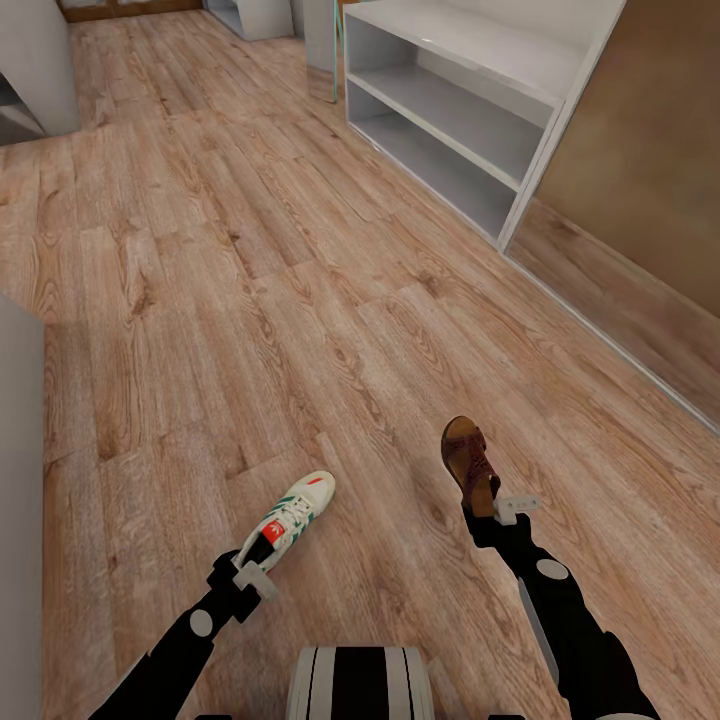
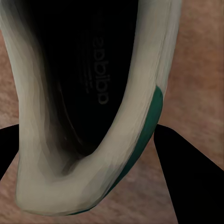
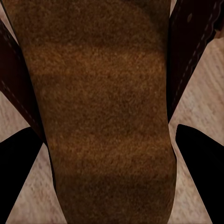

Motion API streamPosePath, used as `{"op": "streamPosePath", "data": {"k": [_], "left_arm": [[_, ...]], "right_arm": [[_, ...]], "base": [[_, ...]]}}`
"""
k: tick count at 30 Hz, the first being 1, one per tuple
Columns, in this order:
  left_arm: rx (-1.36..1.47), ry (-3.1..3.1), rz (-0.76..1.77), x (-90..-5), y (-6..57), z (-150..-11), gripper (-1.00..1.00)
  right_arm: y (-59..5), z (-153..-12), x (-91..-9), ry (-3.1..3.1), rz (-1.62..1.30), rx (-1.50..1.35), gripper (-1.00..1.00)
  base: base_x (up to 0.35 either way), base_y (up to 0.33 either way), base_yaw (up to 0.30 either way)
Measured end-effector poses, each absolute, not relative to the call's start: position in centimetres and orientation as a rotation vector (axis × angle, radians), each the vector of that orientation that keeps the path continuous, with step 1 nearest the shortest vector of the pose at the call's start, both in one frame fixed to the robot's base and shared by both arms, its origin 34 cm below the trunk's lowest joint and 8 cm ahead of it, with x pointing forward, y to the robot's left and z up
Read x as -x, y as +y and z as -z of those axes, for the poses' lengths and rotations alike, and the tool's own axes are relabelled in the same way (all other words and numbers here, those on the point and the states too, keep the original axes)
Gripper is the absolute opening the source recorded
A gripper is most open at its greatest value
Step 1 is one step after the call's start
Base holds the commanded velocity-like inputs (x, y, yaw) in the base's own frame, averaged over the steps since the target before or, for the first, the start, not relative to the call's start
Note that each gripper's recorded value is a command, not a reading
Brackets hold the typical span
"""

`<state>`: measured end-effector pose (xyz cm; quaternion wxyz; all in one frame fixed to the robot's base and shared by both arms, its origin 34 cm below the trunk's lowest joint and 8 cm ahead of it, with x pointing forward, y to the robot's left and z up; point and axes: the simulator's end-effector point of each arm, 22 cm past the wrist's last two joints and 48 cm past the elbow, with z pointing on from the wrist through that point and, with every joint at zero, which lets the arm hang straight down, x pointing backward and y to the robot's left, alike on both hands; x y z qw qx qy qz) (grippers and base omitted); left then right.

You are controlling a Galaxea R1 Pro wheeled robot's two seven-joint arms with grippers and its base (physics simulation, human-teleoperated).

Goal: Pick up the two gym shoes and the two sandals from the corridor floor and place them onto the hallstand (shoe rack) in the corridor, making sure they are on the rack and not on the floor. Arrange them so the two gym shoes are next to each other and the two sandals are next to each other.

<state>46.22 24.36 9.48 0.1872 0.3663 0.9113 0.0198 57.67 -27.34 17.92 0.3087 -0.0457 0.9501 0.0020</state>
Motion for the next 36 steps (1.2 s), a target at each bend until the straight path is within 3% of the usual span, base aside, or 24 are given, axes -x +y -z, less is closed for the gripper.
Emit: {"op": "streamPosePath", "data": {"k": [26,36], "left_arm": [[-0.977,2.517,-0.101,-49.1,25.0,-12.5,-1.00],[-0.442,2.585,-0.091,-51.0,29.8,-14.8,-1.00]], "right_arm": [[-27.4,-21.8,-59.9,2.435,0.001,0.122,-1.00],[-27.4,-24.9,-61.6,2.374,0.006,0.120,-1.00]], "base": [[0.000,0.000,0.000],[0.000,0.000,0.000]]}}
